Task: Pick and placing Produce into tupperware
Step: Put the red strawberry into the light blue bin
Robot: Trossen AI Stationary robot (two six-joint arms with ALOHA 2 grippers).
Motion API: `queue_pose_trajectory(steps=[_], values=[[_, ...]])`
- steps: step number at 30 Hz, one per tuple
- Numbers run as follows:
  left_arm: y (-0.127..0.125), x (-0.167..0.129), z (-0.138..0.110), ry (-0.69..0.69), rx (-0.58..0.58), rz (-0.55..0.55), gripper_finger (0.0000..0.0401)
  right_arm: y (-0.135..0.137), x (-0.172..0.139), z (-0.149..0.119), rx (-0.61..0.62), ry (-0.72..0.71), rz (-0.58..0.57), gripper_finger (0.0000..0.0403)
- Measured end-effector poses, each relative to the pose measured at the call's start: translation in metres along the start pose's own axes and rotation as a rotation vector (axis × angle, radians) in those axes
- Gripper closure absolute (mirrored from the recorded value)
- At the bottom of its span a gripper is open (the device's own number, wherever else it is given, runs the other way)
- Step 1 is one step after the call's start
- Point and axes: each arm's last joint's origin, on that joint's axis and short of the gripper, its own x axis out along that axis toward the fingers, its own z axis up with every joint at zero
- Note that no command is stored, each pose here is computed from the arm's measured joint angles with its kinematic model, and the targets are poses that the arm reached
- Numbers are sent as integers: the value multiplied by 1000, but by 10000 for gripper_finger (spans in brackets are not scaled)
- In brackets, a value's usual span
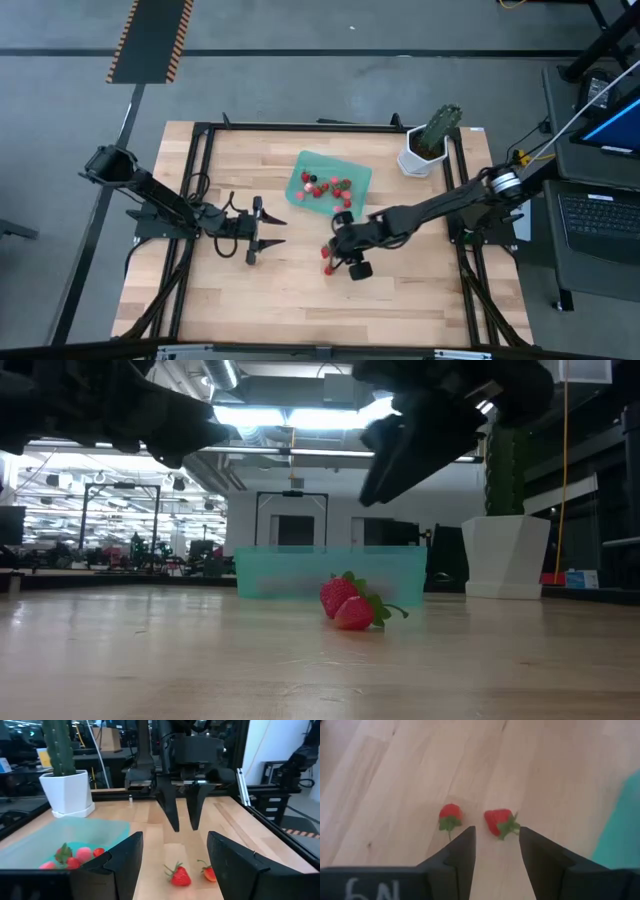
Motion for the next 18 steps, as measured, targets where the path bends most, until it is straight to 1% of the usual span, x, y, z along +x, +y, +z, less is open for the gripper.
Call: queue_pose_trajectory(steps=[2,4,8,12,18], values=[[-2,-1,0,0,-3,-11,186,1,8,9,-45,27,17,249],[-3,-1,0,0,-23,-17,188,1,16,13,-95,87,32,249],[-3,-1,0,5,-23,-22,189,2,31,22,-176,175,50,249],[-3,-1,-2,23,-16,-21,185,3,42,27,-207,242,63,249],[-3,-1,-4,35,-11,-20,189,2,47,33,-210,220,59,249]])
